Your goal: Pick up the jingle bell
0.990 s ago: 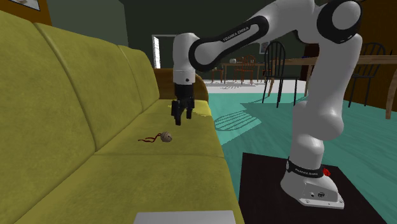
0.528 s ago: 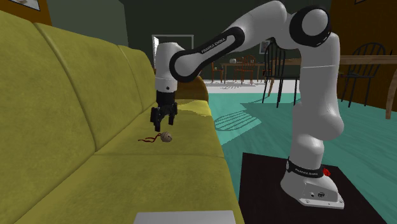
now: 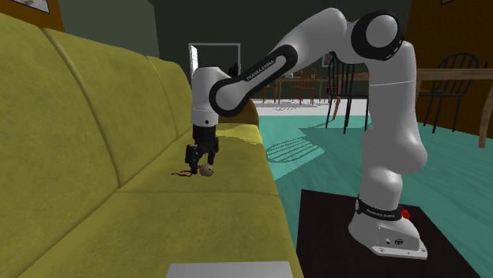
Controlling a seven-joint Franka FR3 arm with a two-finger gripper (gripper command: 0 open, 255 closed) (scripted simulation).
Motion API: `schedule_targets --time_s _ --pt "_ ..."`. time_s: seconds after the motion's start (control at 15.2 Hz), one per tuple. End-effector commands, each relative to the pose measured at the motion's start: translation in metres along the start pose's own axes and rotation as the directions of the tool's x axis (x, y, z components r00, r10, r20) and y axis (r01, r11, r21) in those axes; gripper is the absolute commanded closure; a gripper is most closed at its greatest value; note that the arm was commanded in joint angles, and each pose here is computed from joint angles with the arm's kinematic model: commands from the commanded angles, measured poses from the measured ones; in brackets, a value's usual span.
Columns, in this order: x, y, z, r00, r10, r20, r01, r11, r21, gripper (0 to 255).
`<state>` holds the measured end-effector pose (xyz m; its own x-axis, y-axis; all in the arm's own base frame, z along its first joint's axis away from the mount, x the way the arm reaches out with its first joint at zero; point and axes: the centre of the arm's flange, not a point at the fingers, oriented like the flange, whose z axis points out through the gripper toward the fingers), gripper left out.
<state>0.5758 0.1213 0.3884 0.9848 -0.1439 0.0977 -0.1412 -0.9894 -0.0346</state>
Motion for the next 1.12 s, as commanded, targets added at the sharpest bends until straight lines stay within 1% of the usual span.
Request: schedule_targets --time_s 0.0,0.07,0.66,1.06 --pt "0.001 0.0 0.003 1.0 0.0 -0.001 0.0 1.0 0.0 0" --pt "0.001 0.0 0.003 1.0 0.0 -0.001 0.0 1.0 0.0 255" --pt "0.001 0.0 0.003 1.0 0.0 -0.001 0.0 1.0 0.0 255" --pt "0.004 -0.001 -0.028 1.0 0.0 -0.001 0.0 1.0 0.0 255"
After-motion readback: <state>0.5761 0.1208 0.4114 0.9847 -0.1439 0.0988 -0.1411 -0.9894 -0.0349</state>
